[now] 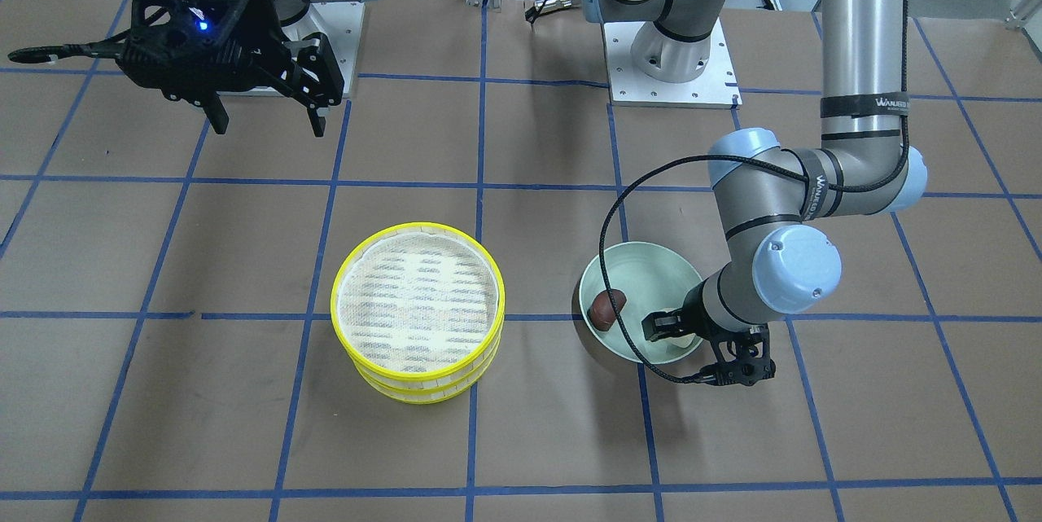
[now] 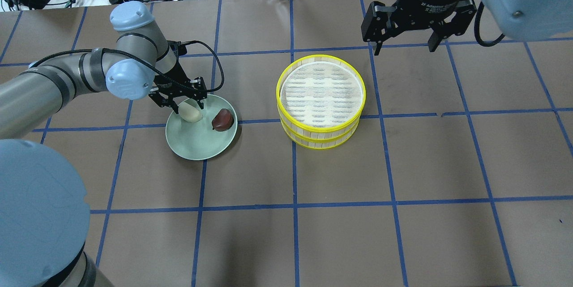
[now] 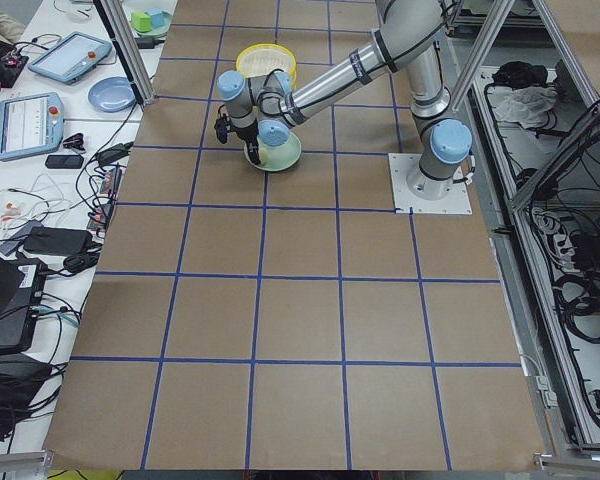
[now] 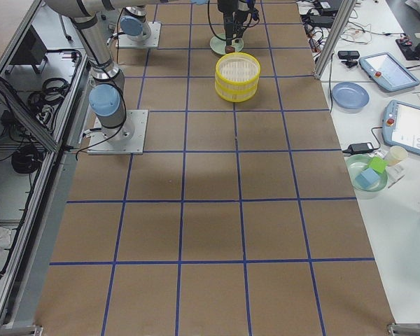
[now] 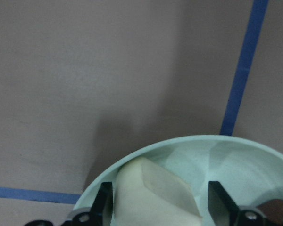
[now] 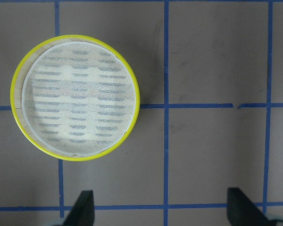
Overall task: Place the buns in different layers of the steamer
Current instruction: 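Grasp the white bun with left gripper while right grips top steamer rim, then lift the top steamer tier aside with right gripper while left lifts bun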
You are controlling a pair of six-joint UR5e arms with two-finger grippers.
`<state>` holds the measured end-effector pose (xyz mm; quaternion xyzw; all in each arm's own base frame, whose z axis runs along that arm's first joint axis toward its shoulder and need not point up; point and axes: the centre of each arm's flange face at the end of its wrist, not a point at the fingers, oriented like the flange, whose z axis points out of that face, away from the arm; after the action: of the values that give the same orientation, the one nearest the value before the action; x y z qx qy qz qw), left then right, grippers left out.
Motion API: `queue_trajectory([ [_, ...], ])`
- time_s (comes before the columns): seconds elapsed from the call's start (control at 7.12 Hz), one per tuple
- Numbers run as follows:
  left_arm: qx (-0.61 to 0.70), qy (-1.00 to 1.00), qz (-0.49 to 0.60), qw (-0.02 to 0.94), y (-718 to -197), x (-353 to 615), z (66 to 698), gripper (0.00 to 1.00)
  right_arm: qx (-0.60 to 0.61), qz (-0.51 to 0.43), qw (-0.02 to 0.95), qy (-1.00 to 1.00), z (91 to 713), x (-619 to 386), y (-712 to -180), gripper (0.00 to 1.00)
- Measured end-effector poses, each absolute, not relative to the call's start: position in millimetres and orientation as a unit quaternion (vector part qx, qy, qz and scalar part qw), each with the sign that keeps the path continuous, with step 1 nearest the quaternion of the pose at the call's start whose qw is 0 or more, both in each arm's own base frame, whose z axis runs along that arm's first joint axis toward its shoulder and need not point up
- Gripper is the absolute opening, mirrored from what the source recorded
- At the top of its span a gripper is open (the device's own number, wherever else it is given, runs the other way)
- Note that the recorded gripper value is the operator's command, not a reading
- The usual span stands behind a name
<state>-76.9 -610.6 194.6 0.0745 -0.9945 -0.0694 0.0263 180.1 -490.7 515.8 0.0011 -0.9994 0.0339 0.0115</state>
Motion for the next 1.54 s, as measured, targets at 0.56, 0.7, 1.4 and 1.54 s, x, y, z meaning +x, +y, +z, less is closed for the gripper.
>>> queue_trajectory([
  [0.56,0.068,-0.995,-0.070,0.027,-610,-77,194,0.07,0.002,-0.010,0.015,-1.000,348,185,-534,0.70],
  [0.7,0.066,-0.995,-0.070,0.026,-610,-77,194,0.04,0.002,-0.020,0.014,-1.000,308,187,-548,0.46],
  [1.4,0.052,-0.996,-0.064,0.021,-611,-77,203,0.04,-0.002,-0.029,0.015,-0.999,277,188,-558,0.00],
  [1.54,0.049,-0.997,-0.051,0.019,-612,-79,217,0.04,-0.003,-0.026,0.015,-1.000,279,188,-558,0.00],
])
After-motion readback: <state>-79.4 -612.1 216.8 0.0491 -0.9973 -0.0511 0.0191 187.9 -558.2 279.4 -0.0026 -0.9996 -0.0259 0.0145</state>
